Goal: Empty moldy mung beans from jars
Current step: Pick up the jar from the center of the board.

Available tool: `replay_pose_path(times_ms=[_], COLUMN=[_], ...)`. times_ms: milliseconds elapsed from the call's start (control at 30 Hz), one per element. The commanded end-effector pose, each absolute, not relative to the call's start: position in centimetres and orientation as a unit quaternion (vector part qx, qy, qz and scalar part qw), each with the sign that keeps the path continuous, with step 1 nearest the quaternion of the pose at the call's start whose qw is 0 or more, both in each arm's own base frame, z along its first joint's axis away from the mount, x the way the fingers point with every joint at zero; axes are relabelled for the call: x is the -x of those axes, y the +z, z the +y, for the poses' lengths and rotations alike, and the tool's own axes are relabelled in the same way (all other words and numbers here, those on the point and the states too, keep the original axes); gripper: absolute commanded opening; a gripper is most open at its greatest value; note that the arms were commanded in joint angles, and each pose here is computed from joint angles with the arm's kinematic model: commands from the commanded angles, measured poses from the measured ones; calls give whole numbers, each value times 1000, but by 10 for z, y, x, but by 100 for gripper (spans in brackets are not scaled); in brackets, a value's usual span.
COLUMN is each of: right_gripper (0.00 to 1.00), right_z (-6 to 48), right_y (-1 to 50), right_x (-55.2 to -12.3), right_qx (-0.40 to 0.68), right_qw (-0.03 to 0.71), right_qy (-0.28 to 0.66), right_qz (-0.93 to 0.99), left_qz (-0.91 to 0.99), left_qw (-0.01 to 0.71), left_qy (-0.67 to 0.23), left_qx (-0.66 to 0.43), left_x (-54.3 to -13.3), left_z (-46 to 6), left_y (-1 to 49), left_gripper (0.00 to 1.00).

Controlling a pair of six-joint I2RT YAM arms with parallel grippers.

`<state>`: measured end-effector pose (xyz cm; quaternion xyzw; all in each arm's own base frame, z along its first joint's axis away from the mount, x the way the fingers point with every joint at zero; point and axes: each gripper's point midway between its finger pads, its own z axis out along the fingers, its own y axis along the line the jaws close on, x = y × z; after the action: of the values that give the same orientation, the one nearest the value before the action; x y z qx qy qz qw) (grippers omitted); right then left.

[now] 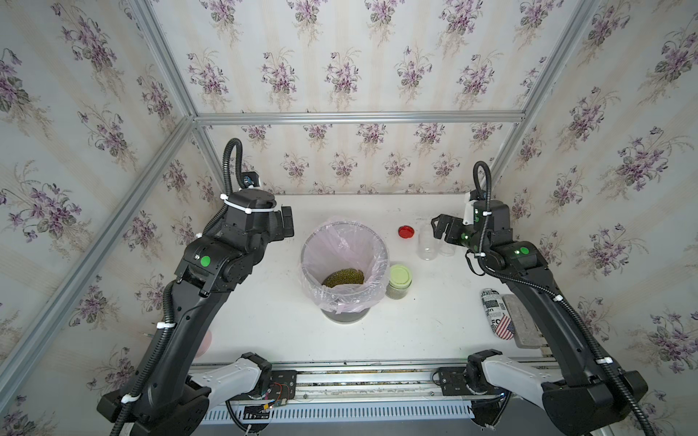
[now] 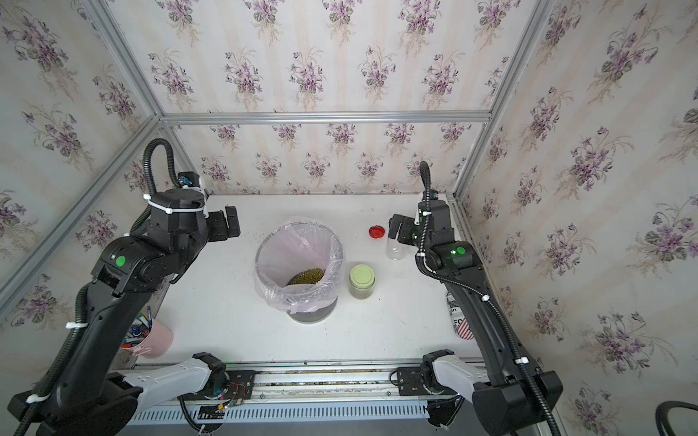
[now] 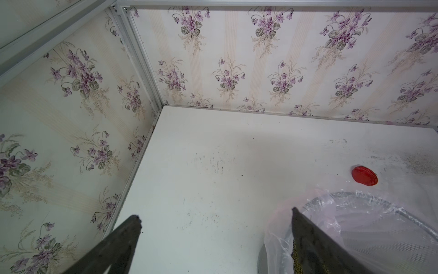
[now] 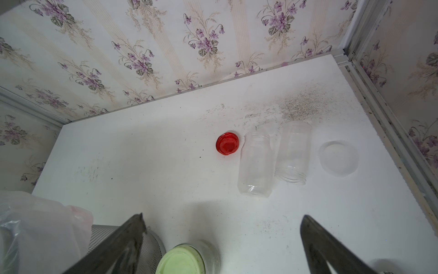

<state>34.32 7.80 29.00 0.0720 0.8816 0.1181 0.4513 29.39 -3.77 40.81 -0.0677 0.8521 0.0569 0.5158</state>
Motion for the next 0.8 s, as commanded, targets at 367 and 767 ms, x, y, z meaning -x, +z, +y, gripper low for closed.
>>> replay_pose_path(times_ms=[367, 767], right_gripper=[100, 98], right_z=[84, 114], right_y=[297, 278], right_x=[-354, -332], right_qx=[-92, -34], right_qw=[471, 383], right_qy=[181, 157], right_qz=[858, 910], left_qz=[840, 833], left_qw=[525, 534], left_qy=[98, 127], left_qx=[91, 69], left_x=[-297, -287], left_z=[-22, -13], left_y=[404, 411], left_gripper=[100, 100])
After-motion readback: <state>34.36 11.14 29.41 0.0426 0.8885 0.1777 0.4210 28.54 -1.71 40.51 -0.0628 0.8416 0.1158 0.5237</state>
